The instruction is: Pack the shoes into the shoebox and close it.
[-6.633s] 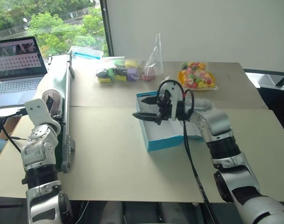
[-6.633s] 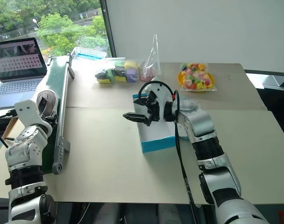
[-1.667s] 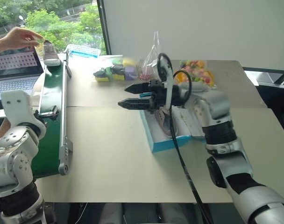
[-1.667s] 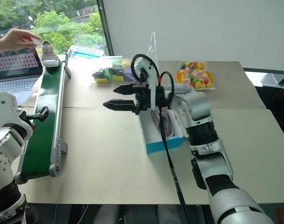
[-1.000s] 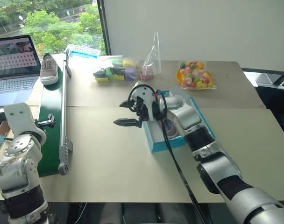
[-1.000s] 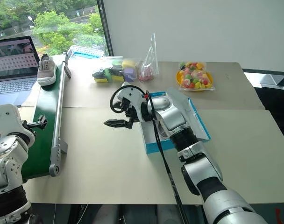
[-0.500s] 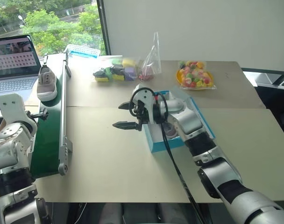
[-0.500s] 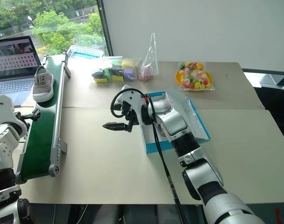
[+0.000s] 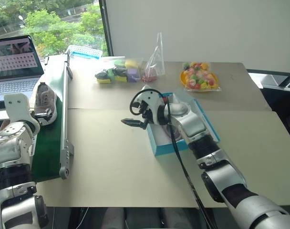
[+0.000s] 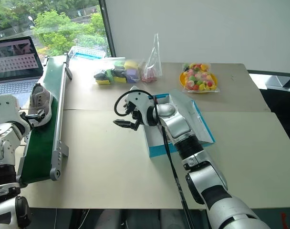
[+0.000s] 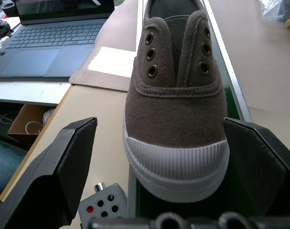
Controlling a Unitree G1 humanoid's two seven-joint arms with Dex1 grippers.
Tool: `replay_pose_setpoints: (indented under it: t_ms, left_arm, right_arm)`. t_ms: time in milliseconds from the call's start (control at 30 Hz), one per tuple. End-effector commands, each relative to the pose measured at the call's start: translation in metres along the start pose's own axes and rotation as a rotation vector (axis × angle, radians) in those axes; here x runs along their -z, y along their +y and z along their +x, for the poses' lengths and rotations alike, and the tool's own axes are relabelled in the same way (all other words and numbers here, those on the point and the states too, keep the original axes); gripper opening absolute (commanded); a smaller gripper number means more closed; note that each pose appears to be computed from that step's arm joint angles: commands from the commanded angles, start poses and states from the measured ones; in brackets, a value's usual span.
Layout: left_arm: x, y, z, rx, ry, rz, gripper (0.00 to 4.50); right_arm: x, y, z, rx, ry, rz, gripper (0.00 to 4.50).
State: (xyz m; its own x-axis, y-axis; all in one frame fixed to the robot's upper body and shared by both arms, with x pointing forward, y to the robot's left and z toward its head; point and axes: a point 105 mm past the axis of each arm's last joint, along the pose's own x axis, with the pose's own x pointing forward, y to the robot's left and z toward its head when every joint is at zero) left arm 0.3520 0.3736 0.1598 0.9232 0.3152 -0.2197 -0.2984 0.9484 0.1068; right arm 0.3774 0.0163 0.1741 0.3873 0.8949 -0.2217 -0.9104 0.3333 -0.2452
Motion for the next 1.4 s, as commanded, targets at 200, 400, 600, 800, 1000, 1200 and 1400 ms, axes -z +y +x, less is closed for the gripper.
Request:
replay_pose_setpoints:
  t_ms: [200,400,600,800,1000,1200,1400]
  left_arm:
    - [0.007,-0.001,0.005,0.056,0.033,-0.019,4.50]
    - [0.006,-0.011,0.001,0.074,0.002,-0.021,2.45]
    - [-0.014,-0.028,-0.008,0.122,-0.074,-0.028,0.51]
    - [-0.036,-0.049,-0.017,0.189,-0.142,-0.033,0.03]
    - [-0.070,-0.091,-0.032,0.337,-0.255,-0.042,0.03]
    - [-0.075,-0.166,-0.061,0.566,-0.296,-0.042,0.03]
    - [-0.075,-0.236,-0.091,0.754,-0.299,-0.085,0.03]
  right_arm:
    - [-0.016,-0.007,-0.007,0.027,-0.042,-0.049,4.48]
    - [-0.013,-0.008,-0.009,0.027,-0.023,-0.048,4.50]
    - [-0.012,-0.007,-0.010,0.025,-0.015,-0.048,4.50]
    - [-0.012,-0.008,-0.010,0.031,-0.015,-0.046,4.50]
    - [-0.017,-0.013,-0.012,0.061,-0.049,0.023,4.50]
    - [-0.044,-0.050,-0.030,0.201,-0.297,0.500,4.50]
    - [-0.048,-0.086,-0.054,0.310,-0.519,0.936,4.50]
